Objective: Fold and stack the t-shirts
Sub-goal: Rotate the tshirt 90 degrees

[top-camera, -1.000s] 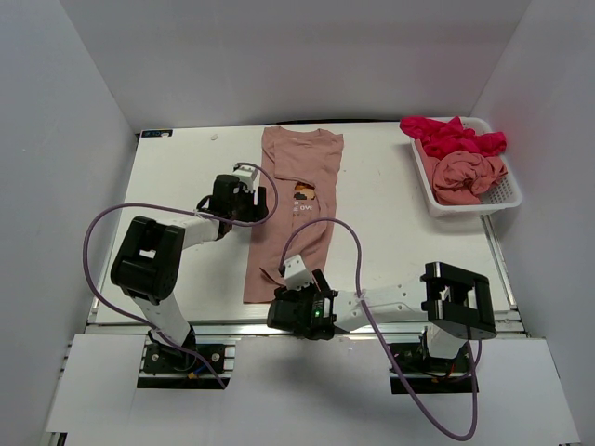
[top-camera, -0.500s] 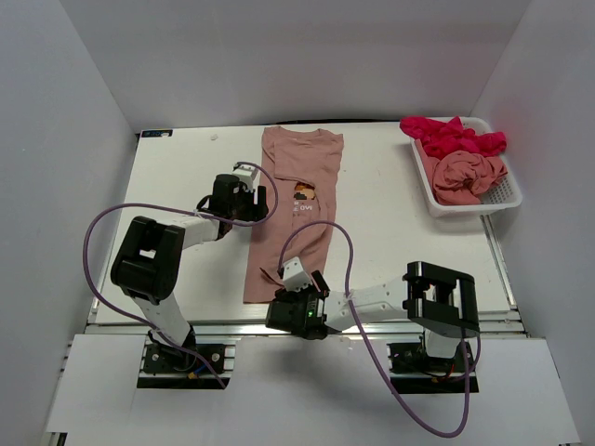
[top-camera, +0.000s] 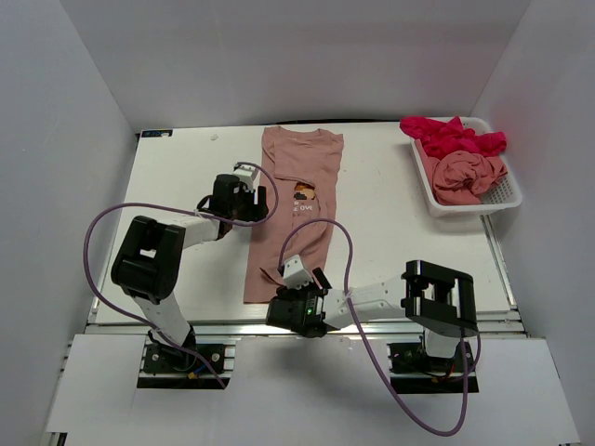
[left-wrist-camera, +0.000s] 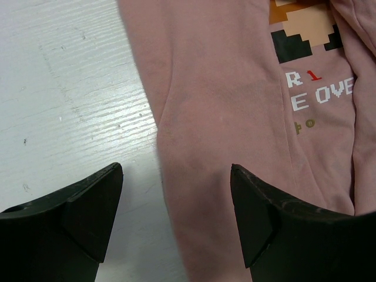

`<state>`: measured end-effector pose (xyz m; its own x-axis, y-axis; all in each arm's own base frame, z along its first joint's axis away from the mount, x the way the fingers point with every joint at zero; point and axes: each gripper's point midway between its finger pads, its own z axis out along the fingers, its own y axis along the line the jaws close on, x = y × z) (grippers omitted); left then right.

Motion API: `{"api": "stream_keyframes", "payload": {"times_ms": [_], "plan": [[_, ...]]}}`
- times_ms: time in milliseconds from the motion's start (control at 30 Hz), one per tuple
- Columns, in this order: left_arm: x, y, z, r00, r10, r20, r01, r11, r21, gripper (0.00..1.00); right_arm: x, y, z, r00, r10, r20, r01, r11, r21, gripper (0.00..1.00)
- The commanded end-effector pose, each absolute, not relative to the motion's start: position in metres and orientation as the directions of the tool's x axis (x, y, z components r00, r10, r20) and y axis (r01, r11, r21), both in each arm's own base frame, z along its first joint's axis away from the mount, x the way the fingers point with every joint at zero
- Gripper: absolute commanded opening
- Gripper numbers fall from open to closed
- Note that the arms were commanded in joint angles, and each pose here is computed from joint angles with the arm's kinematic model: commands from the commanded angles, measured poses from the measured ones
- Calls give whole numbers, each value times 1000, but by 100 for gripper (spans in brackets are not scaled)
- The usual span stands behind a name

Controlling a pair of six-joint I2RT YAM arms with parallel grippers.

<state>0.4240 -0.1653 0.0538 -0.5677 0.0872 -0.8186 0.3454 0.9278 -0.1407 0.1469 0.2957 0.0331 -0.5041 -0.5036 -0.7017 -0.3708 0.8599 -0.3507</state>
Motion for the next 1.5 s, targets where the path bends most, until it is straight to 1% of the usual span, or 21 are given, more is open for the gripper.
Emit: {"api": "stream_keyframes", "payload": {"times_ms": [0,233,400,533,1200,1467], "plan": [[435,-169,62,-542,76,-837,350,926,-142,83,155,296,41,-483,-496,-721,-335,866,-371,79],[437,-168,60,-548,90,-832,351,927,-131,83,154,298,61,-480,-463,-745,-344,881,-325,79],[437,-169,58,-555,84,-827,348,927,-140,83,153,299,63,-481,-469,-741,-351,877,-327,79],[437,-168,58,-555,85,-828,347,928,-137,83,150,306,66,-491,-442,-750,-365,887,-284,79],[435,-171,62,-549,85,-831,358,923,-143,83,157,290,27,-495,-518,-698,-341,855,-392,80],[431,-169,59,-553,92,-828,361,922,-139,83,164,282,30,-481,-533,-696,-295,846,-444,80]]}}
